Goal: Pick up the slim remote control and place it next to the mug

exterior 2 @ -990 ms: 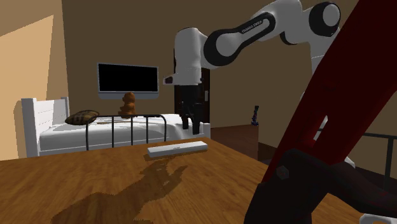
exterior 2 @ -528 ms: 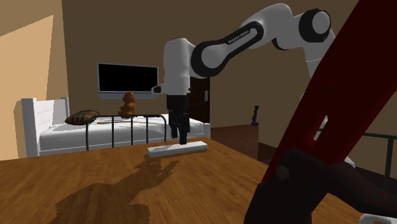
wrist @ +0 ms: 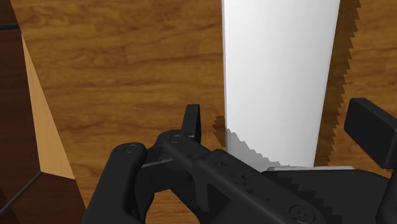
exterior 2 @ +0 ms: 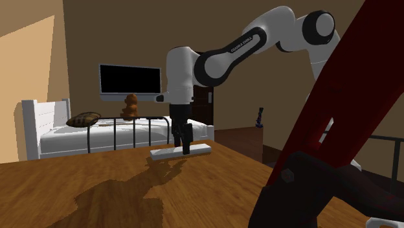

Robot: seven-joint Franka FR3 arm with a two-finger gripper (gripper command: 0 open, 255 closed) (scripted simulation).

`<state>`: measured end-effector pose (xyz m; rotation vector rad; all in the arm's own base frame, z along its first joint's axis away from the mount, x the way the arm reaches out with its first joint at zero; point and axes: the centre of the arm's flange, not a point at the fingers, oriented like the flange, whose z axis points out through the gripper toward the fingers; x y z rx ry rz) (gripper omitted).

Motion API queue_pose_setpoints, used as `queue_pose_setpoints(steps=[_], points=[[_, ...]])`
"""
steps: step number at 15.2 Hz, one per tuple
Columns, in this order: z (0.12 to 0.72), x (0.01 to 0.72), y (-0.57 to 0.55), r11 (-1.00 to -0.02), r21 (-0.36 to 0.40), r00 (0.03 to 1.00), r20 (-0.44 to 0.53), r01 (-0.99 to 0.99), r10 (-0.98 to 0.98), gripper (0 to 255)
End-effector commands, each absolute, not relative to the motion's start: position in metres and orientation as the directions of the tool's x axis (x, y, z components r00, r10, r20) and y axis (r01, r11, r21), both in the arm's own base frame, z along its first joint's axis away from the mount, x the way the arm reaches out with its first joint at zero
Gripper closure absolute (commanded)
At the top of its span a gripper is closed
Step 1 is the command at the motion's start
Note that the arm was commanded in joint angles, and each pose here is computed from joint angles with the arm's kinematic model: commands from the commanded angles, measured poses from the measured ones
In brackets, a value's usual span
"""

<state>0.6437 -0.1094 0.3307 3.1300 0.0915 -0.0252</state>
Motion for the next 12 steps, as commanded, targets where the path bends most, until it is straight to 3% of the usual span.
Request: queue_pose_setpoints(steps=[1,3,4,12], points=[[0.3304,0.6438,-0.1094,-0.998,0.01,0.998,-0.016,0.058,0.058,0],[0.3304,0.6438,-0.1094,-0.998,0.01,0.998,-0.016,0.058,0.058,0],[0.3304,0.6438,-0.1094,-0.998,0.01,0.998,-0.016,0.058,0.058,255],[0.3304,0.6438,-0.1095,-0.998,0.01,0.998,-0.016,0.058,0.058,255]])
